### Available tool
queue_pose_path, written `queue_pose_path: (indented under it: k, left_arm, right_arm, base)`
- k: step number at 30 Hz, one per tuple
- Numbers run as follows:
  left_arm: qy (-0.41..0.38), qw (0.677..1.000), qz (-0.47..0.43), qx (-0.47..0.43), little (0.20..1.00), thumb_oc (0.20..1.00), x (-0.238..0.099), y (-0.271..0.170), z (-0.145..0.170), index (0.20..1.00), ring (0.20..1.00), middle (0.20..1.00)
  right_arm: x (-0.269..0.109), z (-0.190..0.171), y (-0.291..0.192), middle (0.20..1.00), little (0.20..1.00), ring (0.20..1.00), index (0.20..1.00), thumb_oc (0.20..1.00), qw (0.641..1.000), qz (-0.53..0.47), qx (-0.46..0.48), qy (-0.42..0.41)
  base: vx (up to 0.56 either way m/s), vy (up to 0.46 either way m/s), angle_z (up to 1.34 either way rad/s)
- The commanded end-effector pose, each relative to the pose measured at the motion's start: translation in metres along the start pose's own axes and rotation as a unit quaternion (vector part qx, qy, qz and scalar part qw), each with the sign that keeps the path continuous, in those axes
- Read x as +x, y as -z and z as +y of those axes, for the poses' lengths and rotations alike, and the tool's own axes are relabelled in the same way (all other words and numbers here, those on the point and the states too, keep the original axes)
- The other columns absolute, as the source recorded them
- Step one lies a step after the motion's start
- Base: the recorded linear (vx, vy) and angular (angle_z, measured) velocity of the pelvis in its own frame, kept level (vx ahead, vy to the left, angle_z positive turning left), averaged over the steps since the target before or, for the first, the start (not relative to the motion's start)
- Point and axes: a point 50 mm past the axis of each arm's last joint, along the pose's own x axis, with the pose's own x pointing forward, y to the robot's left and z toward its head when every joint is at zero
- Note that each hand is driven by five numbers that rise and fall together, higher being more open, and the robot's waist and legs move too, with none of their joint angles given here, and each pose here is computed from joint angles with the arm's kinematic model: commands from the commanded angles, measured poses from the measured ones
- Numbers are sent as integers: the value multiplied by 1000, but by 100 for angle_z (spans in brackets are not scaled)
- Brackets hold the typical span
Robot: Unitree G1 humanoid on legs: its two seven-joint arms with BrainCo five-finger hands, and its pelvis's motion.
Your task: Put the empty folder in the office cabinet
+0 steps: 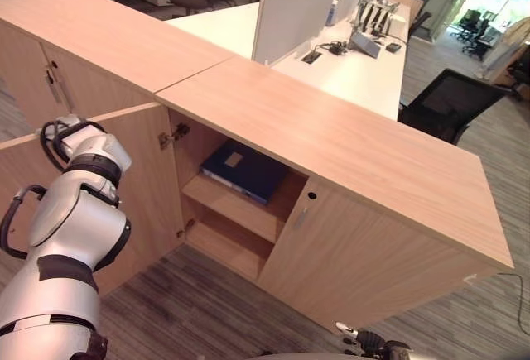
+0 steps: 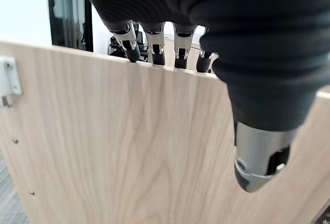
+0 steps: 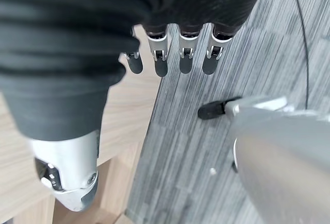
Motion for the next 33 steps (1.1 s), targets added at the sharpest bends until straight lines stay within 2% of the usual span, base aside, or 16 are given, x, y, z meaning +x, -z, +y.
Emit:
queue_pose_path:
  k: [1, 3, 4, 5, 14, 19, 23, 24, 25, 26, 27, 28, 29, 30, 31, 33]
  left_arm:
    - [144, 988, 22, 40, 1000, 1000, -14, -16, -14, 1000, 1000, 1000]
    - [176, 983, 24, 47, 1000, 1000, -16, -17, -24, 1000, 1000, 1000]
    - [228, 970, 21, 75, 1000, 1000, -20, -20, -42, 1000, 1000, 1000]
    - [244, 965, 19, 96, 1000, 1000, -22, -21, -50, 1000, 1000, 1000]
    - [254, 963, 15, 88, 1000, 1000, -26, -27, -54, 1000, 1000, 1000]
    - [278, 957, 30, 84, 1000, 1000, -26, -20, -67, 1000, 1000, 1000]
    - [338, 940, 33, 37, 1000, 1000, -27, -12, -90, 1000, 1000, 1000]
    - [374, 927, 34, -2, 1000, 1000, -29, -9, -102, 1000, 1000, 1000]
    - [454, 887, 0, -83, 1000, 1000, -40, -22, -115, 1000, 1000, 1000]
    - [496, 862, -29, -102, 1000, 1000, -49, -33, -122, 1000, 1000, 1000]
    - [496, 862, -29, -102, 1000, 1000, -49, -33, -122, 1000, 1000, 1000]
    - [572, 806, -91, -124, 1000, 1000, -72, -59, -131, 1000, 1000, 1000]
    - [615, 767, -129, -128, 1000, 1000, -89, -76, -137, 1000, 1000, 1000]
    - [641, 742, -146, -134, 1000, 1000, -100, -84, -143, 1000, 1000, 1000]
    - [641, 742, -146, -134, 1000, 1000, -100, -84, -143, 1000, 1000, 1000]
    - [697, 679, -191, -132, 1000, 1000, -134, -107, -158, 1000, 1000, 1000]
  right_arm:
    - [-7, -21, -6, 1000, 1000, 1000, 1000, 1000, 999, -3, -8, 31]
    - [-8, -22, -7, 1000, 1000, 1000, 1000, 1000, 999, -7, -9, 31]
    - [-9, -25, -8, 1000, 1000, 1000, 1000, 1000, 999, -4, -16, 30]
    - [-10, -26, -7, 1000, 1000, 1000, 1000, 1000, 999, 0, -19, 29]
    - [-14, -30, -5, 1000, 1000, 1000, 1000, 1000, 999, 5, -27, 27]
    - [-16, -35, 7, 1000, 1000, 1000, 1000, 1000, 999, 18, -17, 37]
    - [-16, -38, 10, 1000, 1000, 1000, 1000, 1000, 999, 22, -12, 44]
    - [-16, -38, 9, 1000, 1000, 1000, 1000, 1000, 999, 20, -7, 45]
    - [-16, -39, 6, 1000, 1000, 1000, 1000, 1000, 999, 15, -3, 47]
    - [-16, -40, 6, 1000, 1000, 1000, 1000, 1000, 999, 15, 0, 47]
    - [-16, -40, 6, 1000, 1000, 1000, 1000, 1000, 999, 15, 0, 47]
    - [-16, -41, 3, 1000, 1000, 1000, 1000, 1000, 999, 14, 1, 46]
    - [-15, -42, 2, 1000, 1000, 1000, 1000, 1000, 999, 16, 3, 48]
    - [-15, -42, 2, 1000, 1000, 1000, 1000, 1000, 999, 19, 4, 49]
    - [-15, -42, 1, 1000, 1000, 1000, 1000, 1000, 999, 18, 4, 49]
    - [-13, -41, 1, 1000, 1000, 1000, 1000, 1000, 999, 27, 5, 47]
  base:
    - [40, 12, 2]
    - [0, 0, 0]
    - [0, 0, 0]
    - [34, 15, 2]
    - [0, 2, 2]
    - [0, 0, 0]
    - [1, -1, 1]
    - [-5, -4, 8]
    - [14, 6, 9]
    - [3, 5, 7]
    - [18, 9, 17]
    - [23, 9, 21]
    - [40, 14, 25]
    - [12, 2, 15]
    - [25, -2, 10]
    - [46, -7, 10]
